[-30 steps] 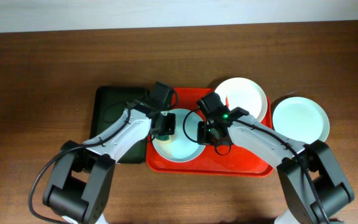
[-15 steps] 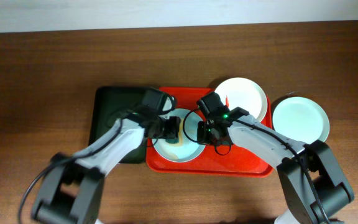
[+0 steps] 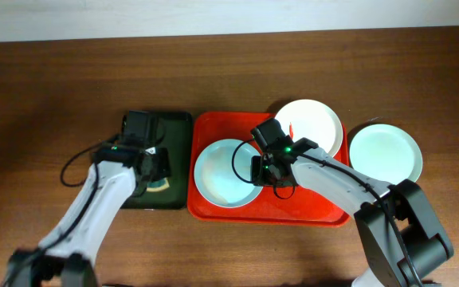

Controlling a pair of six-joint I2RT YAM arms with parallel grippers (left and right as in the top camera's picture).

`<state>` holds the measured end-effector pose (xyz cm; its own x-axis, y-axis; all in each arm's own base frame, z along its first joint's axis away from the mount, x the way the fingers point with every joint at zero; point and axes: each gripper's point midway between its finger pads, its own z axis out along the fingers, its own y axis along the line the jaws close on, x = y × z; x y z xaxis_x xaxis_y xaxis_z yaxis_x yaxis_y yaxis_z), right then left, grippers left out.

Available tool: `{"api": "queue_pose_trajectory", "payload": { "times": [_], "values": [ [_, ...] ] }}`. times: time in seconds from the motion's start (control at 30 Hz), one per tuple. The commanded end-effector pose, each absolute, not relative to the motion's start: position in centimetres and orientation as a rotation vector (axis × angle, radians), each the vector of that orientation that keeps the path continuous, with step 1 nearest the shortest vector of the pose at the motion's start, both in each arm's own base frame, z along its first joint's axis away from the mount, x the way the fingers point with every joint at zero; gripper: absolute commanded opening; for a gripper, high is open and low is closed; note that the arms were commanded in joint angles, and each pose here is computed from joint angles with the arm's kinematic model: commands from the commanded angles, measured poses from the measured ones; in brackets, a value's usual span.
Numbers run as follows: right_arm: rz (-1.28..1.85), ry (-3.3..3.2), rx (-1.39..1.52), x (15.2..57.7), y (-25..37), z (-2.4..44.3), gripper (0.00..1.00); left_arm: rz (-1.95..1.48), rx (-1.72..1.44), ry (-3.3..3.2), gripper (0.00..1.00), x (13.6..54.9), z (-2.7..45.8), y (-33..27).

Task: Clean dirty plates on tray and stack at the side
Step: 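Return the sponge to the black tray and release it with the left gripper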

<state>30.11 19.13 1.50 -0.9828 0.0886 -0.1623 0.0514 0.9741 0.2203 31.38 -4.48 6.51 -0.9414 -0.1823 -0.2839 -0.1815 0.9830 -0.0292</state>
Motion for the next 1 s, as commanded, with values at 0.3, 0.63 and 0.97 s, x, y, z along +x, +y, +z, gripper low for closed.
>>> {"api": "queue_pose_trajectory", "payload": {
  "times": [0.3,0.63,0.97],
  "values": [
    [0.313,2.967,0.095,29.5,19.2,1.0,0.43,0.046,-0.192,2.940,0.64,32.4,3.7,-4.4],
    [0.294,2.954,0.098,29.3,18.7,0.0,0.44,-0.044,-0.368,2.594,0.99,32.0,21.1,-1.1],
    [0.489,2.902,0.037,31.0,19.5,3.2,0.04,-0.080,-0.355,2.460,0.99,30.4,25.1,-1.0]
  ]
}}
